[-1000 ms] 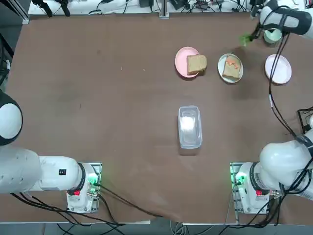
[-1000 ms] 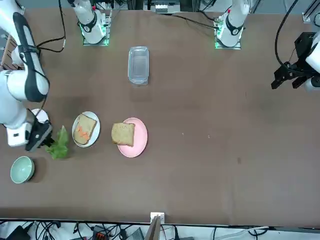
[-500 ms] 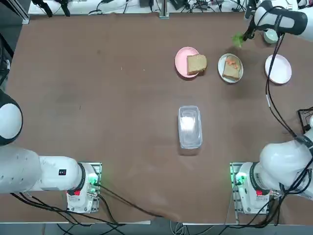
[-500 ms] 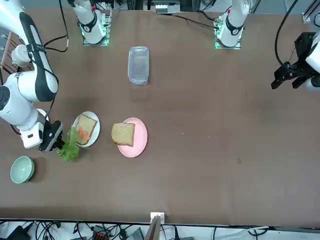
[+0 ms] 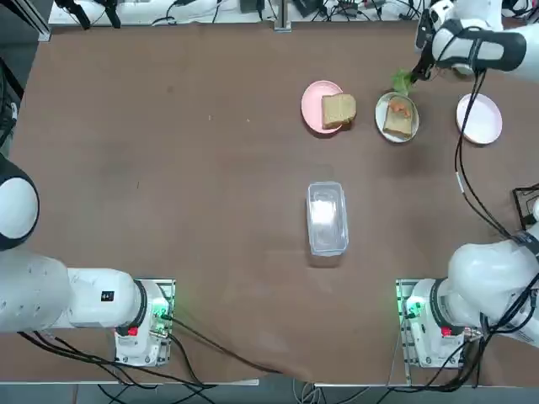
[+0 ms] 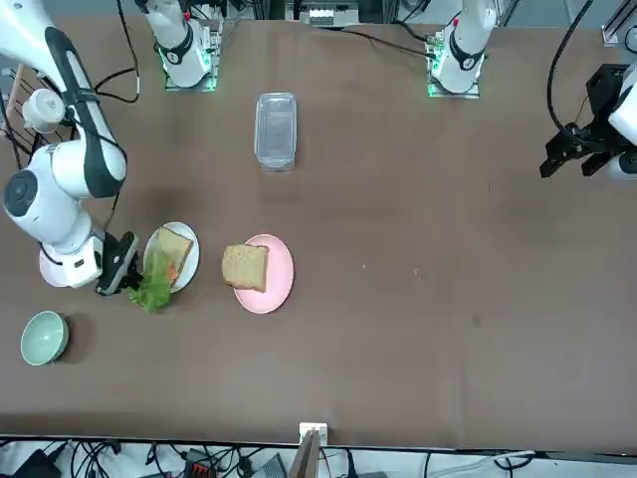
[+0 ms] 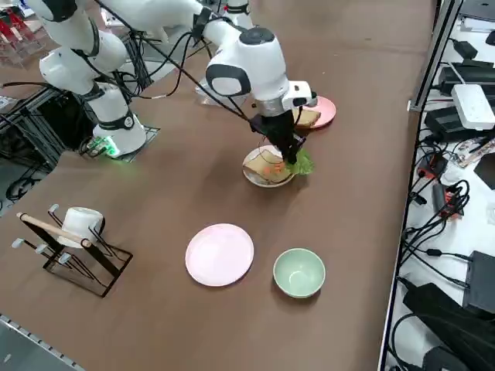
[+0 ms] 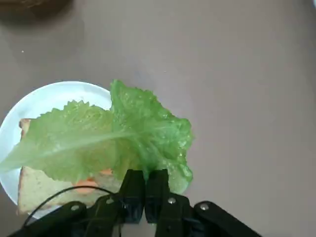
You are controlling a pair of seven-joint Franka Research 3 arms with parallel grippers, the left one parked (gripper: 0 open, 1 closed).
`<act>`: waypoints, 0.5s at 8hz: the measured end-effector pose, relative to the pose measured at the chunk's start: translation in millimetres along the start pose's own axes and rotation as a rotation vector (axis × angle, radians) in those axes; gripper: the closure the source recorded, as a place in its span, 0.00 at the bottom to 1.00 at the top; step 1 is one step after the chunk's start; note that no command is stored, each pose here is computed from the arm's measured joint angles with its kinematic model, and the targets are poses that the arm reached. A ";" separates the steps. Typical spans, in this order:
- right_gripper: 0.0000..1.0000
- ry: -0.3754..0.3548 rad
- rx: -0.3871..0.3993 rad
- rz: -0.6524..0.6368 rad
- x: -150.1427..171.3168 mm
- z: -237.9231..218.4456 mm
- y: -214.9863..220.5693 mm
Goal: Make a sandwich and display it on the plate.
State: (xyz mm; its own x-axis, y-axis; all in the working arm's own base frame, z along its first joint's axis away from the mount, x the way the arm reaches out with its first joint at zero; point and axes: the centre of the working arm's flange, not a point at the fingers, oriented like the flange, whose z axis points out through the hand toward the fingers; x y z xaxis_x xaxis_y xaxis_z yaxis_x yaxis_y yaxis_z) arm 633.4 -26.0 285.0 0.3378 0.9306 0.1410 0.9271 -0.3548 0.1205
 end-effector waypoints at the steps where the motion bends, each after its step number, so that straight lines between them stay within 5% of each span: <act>1: 0.95 0.003 0.007 0.000 -4.5 3.3 -7.4; 4: 0.95 -0.026 0.025 -0.027 -9.6 1.5 -28.8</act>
State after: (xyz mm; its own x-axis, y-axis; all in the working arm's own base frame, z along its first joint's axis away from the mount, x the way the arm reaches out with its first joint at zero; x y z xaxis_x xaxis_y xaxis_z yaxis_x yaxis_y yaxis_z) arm 603.7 -24.6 278.7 0.3165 0.9419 0.1128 0.9395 -0.3277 0.0995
